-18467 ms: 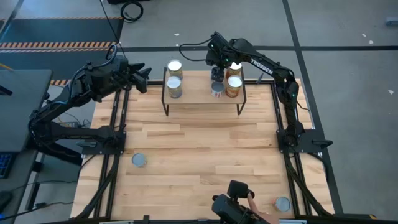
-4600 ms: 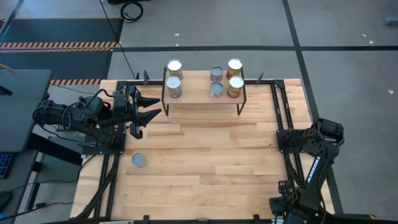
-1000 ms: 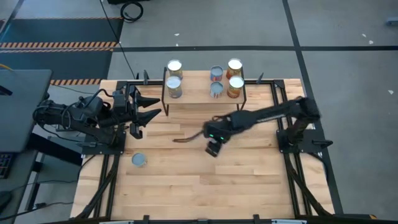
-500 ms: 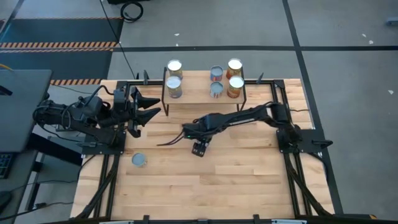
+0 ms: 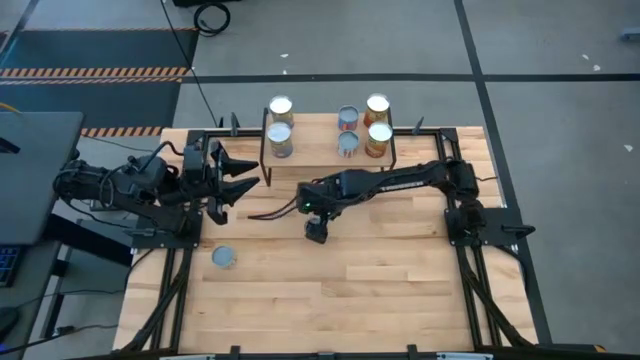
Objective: Pick and place cans onto a shelf
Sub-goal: Put the canned oranges on the shelf
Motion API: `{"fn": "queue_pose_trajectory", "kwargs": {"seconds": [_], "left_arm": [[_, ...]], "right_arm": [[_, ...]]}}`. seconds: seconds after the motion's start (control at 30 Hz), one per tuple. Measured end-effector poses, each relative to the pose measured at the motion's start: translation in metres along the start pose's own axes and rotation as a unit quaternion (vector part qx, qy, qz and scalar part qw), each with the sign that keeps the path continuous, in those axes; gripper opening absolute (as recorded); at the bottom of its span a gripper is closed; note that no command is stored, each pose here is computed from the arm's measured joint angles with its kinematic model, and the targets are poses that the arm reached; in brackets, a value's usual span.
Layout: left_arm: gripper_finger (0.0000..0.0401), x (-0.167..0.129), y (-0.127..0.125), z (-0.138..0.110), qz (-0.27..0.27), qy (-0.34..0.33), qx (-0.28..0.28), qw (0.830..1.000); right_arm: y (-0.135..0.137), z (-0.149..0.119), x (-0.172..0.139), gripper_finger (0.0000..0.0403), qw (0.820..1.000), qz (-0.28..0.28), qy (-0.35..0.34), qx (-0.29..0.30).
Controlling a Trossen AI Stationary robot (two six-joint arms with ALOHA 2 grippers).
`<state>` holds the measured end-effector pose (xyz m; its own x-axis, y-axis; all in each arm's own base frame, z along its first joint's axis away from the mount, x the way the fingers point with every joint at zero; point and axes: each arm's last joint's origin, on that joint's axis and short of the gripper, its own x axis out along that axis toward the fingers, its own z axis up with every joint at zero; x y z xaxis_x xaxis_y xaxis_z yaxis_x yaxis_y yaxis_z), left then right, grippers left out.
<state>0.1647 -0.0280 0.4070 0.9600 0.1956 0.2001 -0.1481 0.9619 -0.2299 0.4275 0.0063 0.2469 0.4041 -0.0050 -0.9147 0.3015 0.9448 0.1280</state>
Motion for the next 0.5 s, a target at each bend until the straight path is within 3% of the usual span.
{"fn": "queue_pose_trajectory", "kwargs": {"seconds": [0.13,0.3,0.5], "left_arm": [[0.0188,-0.001,-0.006,-0.01,-0.013,0.044,0.011,0.999],[0.0188,-0.001,-0.02,-0.035,-0.052,0.137,0.046,0.988],[0.0187,-0.015,-0.032,-0.056,-0.077,0.24,0.01,0.968]], "right_arm": [[0.0,-0.005,-0.012,0.0355,0.996,-0.025,0.01,-0.084],[0.003,-0.02,0.003,0.0348,0.969,-0.062,0.048,-0.232],[-0.011,-0.046,0.035,0.0348,0.955,-0.112,0.093,-0.259]]}}
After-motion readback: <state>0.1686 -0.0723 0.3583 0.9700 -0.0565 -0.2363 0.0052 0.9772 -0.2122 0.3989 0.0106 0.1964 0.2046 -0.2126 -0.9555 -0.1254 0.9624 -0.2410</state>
